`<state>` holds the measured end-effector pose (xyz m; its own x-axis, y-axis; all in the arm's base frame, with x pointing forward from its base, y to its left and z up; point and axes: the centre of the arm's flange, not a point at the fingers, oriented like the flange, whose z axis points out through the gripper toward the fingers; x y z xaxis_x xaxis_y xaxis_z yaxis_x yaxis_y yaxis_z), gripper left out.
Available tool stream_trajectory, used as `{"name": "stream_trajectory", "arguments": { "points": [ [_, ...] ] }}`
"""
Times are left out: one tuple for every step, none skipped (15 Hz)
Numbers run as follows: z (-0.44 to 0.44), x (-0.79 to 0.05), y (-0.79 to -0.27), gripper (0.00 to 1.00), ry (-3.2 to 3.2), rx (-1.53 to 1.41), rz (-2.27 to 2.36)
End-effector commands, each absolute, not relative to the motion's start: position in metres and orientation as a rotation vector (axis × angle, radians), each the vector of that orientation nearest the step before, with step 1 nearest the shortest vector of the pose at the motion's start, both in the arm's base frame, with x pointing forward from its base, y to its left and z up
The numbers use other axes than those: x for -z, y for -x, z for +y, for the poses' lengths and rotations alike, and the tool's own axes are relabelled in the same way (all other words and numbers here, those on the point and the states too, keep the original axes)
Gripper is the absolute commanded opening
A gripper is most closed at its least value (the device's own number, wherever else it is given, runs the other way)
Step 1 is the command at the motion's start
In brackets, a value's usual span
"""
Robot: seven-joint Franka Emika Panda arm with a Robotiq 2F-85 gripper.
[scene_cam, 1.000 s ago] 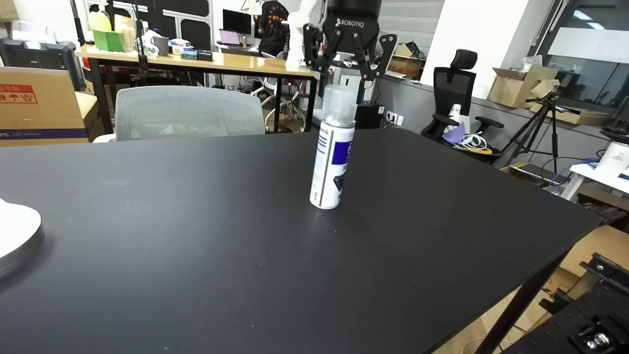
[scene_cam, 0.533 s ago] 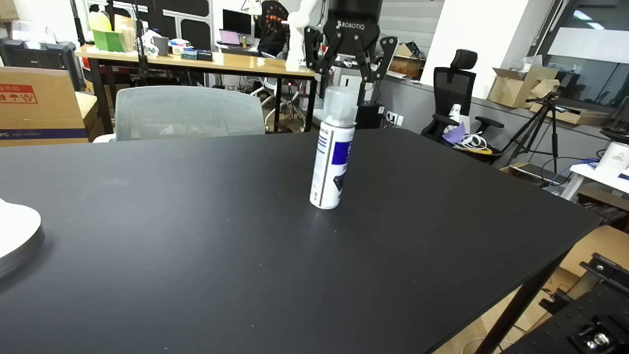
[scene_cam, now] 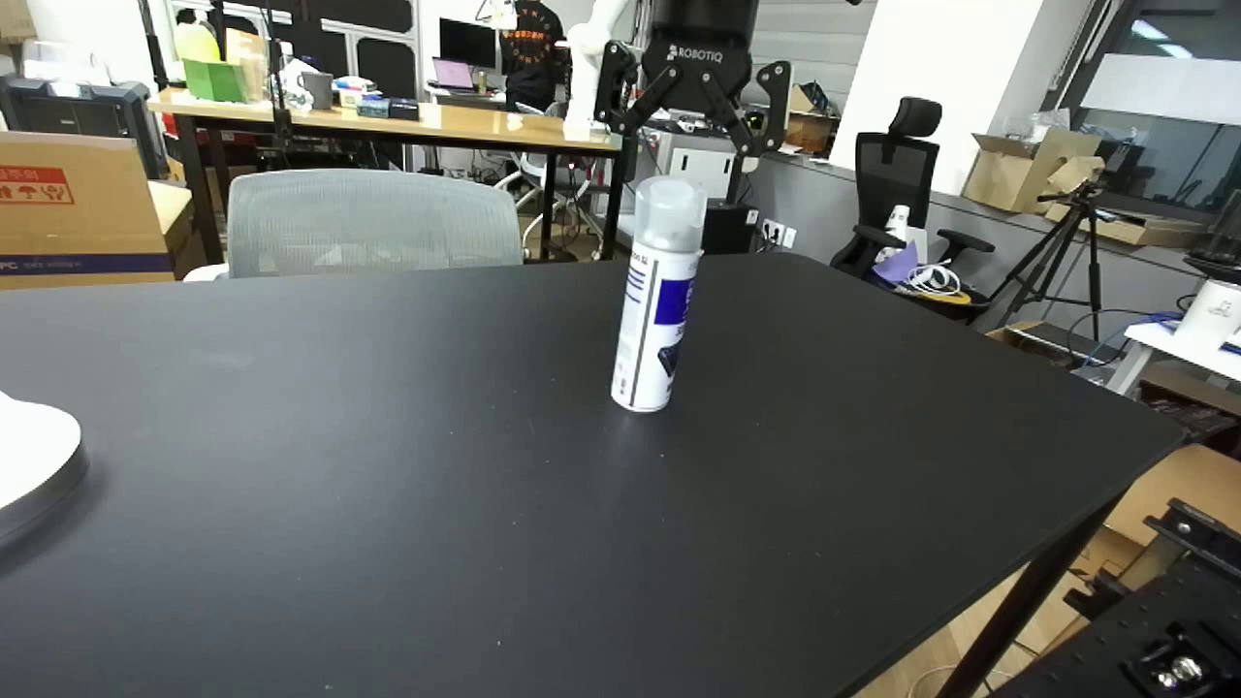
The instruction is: Put the lid on the spray bottle
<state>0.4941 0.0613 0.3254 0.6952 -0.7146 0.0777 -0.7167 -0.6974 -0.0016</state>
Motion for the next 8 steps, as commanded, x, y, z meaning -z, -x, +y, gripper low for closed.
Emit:
{"name": "stream_trajectory", "arguments": {
  "points": [
    [0.064,-0.333,-0.487,1.0,-2.87,-0.129,-1.194],
    [0.067,-0.335,-0.485,1.0,-2.869,-0.126,-1.176],
    [0.071,-0.339,-0.483,1.0,-2.872,-0.119,-1.145],
    [0.076,-0.342,-0.48,1.0,-2.873,-0.117,-1.119],
    [0.083,-0.347,-0.476,1.0,-2.87,-0.122,-1.086],
    [0.088,-0.351,-0.472,1.0,-2.863,-0.122,-1.056],
    [0.094,-0.358,-0.467,1.0,-2.851,-0.13,-1.024],
    [0.099,-0.364,-0.463,1.0,-2.845,-0.135,-0.987]
  ]
}}
